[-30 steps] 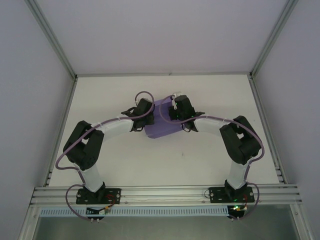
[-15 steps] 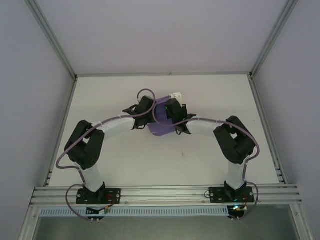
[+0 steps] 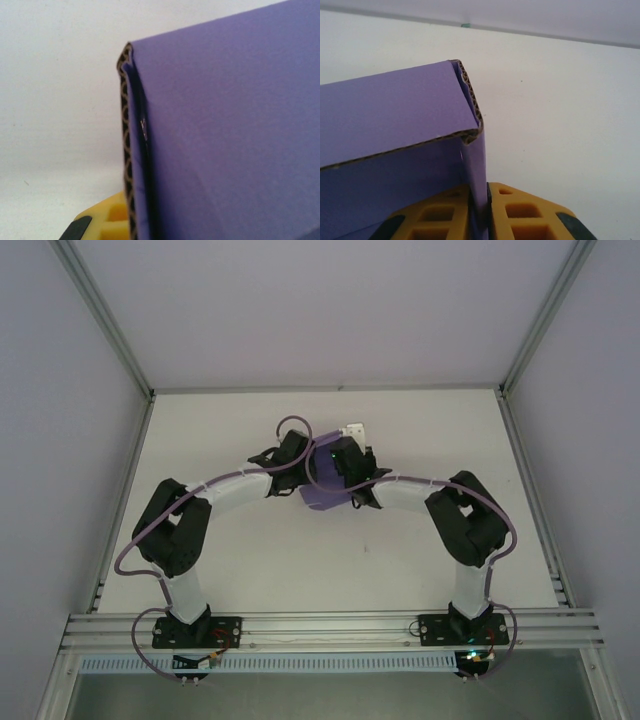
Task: Assemble paper box
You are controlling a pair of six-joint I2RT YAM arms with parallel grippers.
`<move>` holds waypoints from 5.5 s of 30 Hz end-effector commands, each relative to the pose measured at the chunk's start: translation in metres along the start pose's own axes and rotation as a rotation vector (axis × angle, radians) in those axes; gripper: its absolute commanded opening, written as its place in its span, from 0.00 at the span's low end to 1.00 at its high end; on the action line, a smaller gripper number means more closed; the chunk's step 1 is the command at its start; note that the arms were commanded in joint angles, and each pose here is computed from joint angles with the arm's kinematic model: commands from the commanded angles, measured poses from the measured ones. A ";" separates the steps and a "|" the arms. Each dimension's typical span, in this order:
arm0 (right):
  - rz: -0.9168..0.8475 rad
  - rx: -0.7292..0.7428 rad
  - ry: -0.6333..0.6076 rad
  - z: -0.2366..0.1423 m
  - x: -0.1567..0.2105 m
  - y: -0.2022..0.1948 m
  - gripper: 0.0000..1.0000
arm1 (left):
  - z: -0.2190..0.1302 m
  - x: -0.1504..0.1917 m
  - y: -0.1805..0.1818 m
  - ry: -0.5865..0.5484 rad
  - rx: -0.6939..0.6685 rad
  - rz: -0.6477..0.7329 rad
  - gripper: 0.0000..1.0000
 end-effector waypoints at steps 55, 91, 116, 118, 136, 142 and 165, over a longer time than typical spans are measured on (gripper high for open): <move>0.120 -0.416 0.307 -0.160 0.005 -0.044 1.00 | -0.064 -0.028 -0.010 0.230 0.159 0.758 0.00; 0.256 -0.149 0.165 -0.035 -0.013 -0.027 0.26 | -0.035 -0.017 -0.030 0.123 0.170 0.309 0.00; 0.195 0.318 -0.007 -0.004 -0.020 -0.073 0.15 | -0.032 -0.021 -0.045 0.107 0.191 0.103 0.00; 0.208 0.216 -0.019 -0.010 -0.022 -0.067 0.21 | -0.031 -0.022 -0.044 0.107 0.181 0.104 0.00; 0.106 -0.399 0.037 -0.093 -0.027 -0.029 0.84 | -0.031 -0.024 -0.042 0.085 0.170 0.137 0.00; 0.210 -0.266 -0.039 -0.122 -0.051 -0.066 1.00 | -0.033 -0.030 -0.035 0.086 0.133 0.269 0.00; 0.251 0.039 0.263 -0.166 0.004 -0.154 1.00 | -0.034 0.054 0.002 0.776 0.024 1.349 0.00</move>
Point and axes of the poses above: each hand's point on the last joint's axis, 136 mm out from that joint toward the fingers, its own z axis out along the fingers, its own y axis along the line the jaws close on, x = y × z, the point moved 3 cm from there along -z, back along the fingers, and after that the axes turned 9 degrees about z, right-handed, at the moved point
